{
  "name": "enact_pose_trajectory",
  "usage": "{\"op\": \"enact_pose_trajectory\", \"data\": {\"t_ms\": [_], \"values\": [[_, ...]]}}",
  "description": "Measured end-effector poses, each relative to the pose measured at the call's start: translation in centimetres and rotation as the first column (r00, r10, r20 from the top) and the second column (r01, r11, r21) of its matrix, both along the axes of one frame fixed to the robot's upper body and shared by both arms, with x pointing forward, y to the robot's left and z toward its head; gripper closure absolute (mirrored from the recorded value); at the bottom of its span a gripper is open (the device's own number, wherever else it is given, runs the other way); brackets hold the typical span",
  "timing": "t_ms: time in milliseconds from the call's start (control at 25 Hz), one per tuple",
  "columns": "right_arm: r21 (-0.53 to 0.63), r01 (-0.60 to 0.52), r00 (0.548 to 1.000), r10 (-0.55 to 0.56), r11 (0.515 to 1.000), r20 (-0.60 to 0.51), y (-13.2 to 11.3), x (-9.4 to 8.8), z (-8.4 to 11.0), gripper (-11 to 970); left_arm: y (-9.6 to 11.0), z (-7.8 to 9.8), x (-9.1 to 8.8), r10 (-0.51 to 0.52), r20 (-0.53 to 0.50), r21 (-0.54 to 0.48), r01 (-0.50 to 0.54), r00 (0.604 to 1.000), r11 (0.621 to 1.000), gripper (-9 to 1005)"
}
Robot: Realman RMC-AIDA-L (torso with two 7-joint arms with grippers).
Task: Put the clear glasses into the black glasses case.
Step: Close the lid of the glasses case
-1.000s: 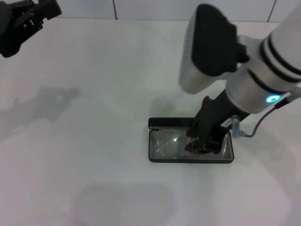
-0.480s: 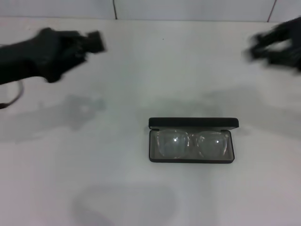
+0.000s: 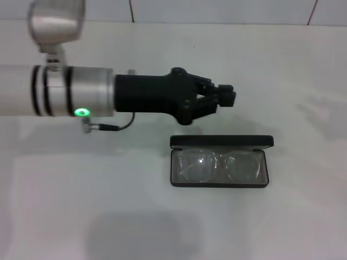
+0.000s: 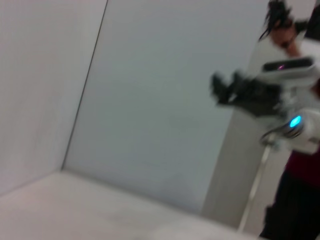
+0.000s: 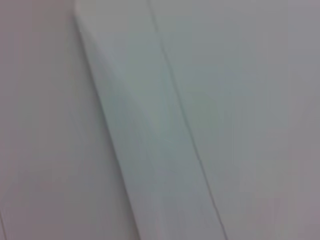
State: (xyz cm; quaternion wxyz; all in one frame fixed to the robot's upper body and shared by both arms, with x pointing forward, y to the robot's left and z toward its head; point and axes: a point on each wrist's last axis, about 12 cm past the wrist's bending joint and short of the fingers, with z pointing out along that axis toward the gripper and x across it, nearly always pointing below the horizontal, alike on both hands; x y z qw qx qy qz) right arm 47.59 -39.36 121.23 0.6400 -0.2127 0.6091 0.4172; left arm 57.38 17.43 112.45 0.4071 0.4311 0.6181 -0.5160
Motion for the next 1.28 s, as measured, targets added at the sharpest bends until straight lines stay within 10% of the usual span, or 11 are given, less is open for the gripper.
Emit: {"op": "enact_pose_trajectory", "data": {"t_ms": [360,1280], "values": [[0.102,0.035,0.999,-0.031,0.994,-0.034,-0.4,-0.2,-3.7,685,-2.8,-2.4,1.0,0.048,-0.001,0.172,-0.047,0.999,0.984,882],[0.132,0.02,0.998,-0.012,0.991,-0.06,0.5,1.8,-5.0,686,-3.3,-4.8,-0.2,0.037,-0.046,0.268,-0.024,0.998,0.963,874]]}}
